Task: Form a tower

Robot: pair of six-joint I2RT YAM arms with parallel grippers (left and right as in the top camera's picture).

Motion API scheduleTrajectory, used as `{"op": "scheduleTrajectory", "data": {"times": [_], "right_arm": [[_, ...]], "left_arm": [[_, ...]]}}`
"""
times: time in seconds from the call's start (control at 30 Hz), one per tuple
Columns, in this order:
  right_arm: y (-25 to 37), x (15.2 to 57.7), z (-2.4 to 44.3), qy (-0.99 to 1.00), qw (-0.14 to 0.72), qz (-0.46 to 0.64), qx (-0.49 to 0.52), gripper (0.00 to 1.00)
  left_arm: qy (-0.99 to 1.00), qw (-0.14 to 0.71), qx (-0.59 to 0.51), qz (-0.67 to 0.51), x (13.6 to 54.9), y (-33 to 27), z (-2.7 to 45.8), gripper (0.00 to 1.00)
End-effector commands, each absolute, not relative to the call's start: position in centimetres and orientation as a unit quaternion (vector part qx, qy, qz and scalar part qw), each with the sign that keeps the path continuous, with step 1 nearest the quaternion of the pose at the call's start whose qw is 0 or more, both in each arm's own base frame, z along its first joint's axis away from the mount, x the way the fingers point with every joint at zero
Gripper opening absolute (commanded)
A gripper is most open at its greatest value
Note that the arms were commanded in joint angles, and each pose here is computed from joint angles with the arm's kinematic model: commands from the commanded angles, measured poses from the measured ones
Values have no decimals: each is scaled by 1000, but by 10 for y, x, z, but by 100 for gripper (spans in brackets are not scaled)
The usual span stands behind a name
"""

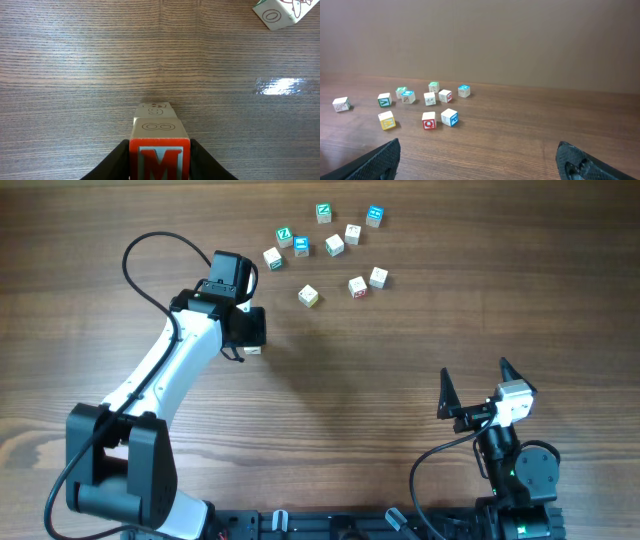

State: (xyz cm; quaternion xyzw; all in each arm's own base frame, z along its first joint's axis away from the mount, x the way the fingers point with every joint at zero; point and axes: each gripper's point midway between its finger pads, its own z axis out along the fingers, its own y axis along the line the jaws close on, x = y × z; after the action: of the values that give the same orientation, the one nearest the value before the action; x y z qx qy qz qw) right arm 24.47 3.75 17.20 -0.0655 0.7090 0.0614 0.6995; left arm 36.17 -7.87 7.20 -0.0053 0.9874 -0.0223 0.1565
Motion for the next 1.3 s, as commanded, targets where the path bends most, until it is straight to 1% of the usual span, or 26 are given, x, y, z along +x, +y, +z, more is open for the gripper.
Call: {"op": "scheduleTrajectory", "data": {"times": [0.0, 0.53, 0.7, 0.8, 1.13, 1.23, 1.27], "right_arm": [[39, 244, 173, 706, 702, 61, -75, 100], [39, 244, 173, 706, 702, 61, -75, 100], [39, 244, 173, 706, 702, 61, -75, 100], [39, 244, 173, 706, 702, 61, -75, 100], [39, 244, 173, 705, 702, 61, -75, 100], [39, 244, 173, 706, 702, 61, -75, 100], [39, 244, 173, 706, 702, 61, -75, 100]], "left_arm": [[985, 173, -3, -27, 367, -80, 83, 35], [985, 173, 7, -16, 367, -77, 83, 36], [985, 173, 7, -16, 367, -77, 83, 31], [985, 173, 7, -16, 367, -77, 83, 31], [985, 175, 3, -10, 367, -75, 83, 35], [985, 175, 3, -10, 367, -75, 83, 39], [985, 175, 3, -9, 367, -75, 83, 42]]}}
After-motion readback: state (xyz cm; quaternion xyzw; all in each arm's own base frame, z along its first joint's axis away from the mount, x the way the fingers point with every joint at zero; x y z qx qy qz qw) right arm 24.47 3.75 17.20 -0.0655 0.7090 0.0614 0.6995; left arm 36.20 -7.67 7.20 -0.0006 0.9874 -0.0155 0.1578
